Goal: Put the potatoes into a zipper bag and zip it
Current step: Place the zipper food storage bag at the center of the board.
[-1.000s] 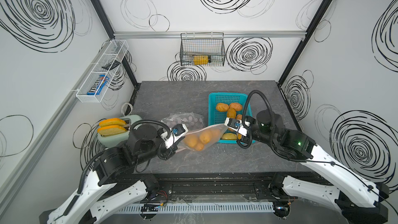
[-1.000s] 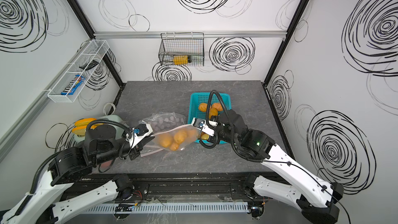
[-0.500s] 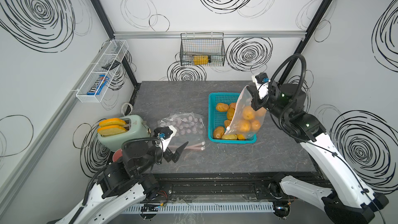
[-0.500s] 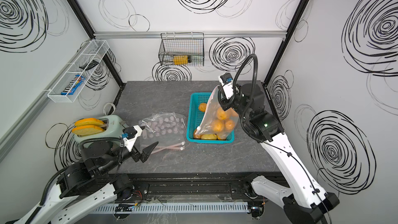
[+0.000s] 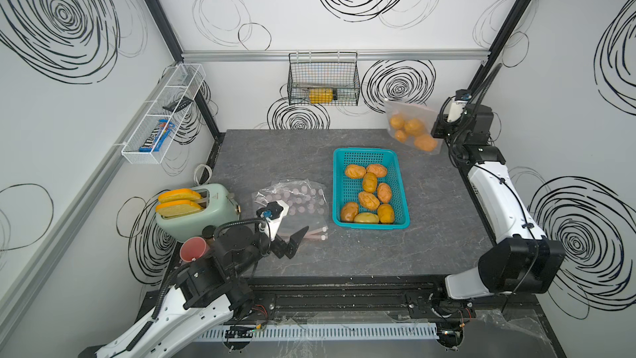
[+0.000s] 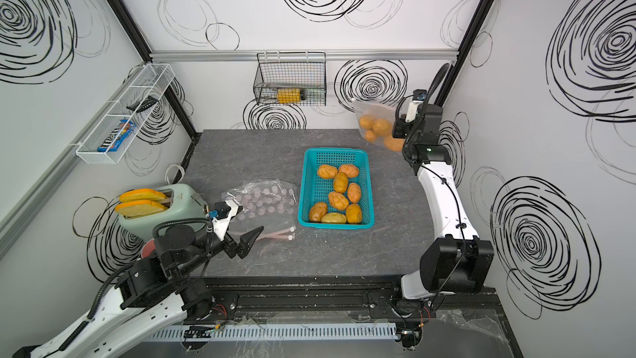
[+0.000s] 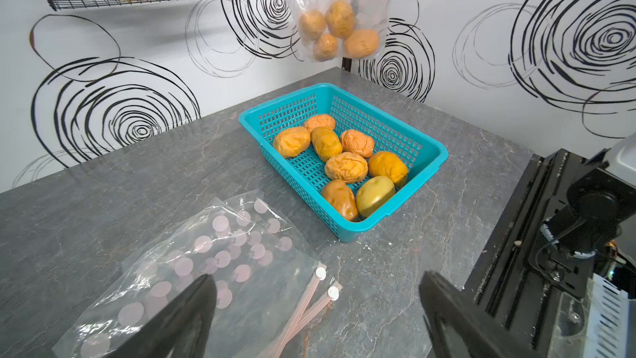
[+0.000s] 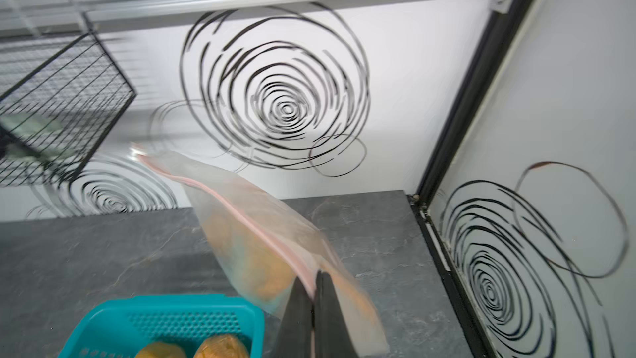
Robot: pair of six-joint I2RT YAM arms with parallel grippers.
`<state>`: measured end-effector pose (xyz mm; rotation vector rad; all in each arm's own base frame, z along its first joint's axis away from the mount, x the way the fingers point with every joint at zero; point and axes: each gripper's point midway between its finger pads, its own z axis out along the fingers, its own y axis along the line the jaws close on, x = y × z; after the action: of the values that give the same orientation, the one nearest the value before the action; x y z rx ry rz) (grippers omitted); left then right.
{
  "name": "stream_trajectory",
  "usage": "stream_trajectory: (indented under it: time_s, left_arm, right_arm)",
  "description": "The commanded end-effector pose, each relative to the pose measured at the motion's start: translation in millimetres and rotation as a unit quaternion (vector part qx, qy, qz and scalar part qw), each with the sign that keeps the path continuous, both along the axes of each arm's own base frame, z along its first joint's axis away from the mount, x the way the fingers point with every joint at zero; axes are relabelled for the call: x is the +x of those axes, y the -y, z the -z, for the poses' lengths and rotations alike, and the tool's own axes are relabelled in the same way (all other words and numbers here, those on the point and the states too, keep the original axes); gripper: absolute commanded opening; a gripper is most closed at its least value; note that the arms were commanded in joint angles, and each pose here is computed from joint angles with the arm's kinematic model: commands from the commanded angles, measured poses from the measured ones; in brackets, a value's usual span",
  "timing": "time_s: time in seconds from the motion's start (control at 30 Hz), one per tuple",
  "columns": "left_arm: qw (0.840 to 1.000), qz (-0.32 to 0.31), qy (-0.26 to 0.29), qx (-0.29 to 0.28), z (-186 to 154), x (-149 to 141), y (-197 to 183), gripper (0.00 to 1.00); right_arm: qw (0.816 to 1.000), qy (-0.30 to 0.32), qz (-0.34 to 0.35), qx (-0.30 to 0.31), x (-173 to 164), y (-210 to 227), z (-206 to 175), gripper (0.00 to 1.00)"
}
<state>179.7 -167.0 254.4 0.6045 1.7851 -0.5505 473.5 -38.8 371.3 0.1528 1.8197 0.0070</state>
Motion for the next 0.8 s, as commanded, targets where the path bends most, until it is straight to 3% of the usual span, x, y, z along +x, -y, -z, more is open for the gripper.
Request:
stream_trajectory:
  time_s: [0.0, 0.27, 0.33, 0.47, 0.63, 0.77]
  left_arm:
    - [0.999, 0.017, -0.016, -0.027, 4, 4, 10, 0.96]
    - [0.998, 0.042, -0.031, -0.032, 10, -1, 17, 0.96]
    - [0.998, 0.043, -0.032, -0.033, 10, -1, 18, 0.96]
    - [0.998, 0.040, -0.034, -0.032, 12, -1, 17, 0.96]
    - [0.998, 0.036, -0.034, -0.033, 11, 0, 16, 0.96]
    - [0.998, 0.035, -0.035, -0.033, 12, 0, 16, 0.96]
  right_arm:
    - [0.998, 0.061, 0.012, 0.014, -5, 7, -25, 0.00]
    - [0.994, -0.040, -0.092, 0.041, -29, -74, 127, 0.00]
    - [0.989, -0.057, -0.128, 0.051, -42, -99, 151, 0.00]
    - [0.983, -0.065, -0.161, 0.066, -63, -123, 166, 0.00]
    - [0.983, -0.076, -0.141, 0.084, -76, -114, 167, 0.00]
    - [0.987, -0.032, -0.130, 0.093, -72, -100, 148, 0.00]
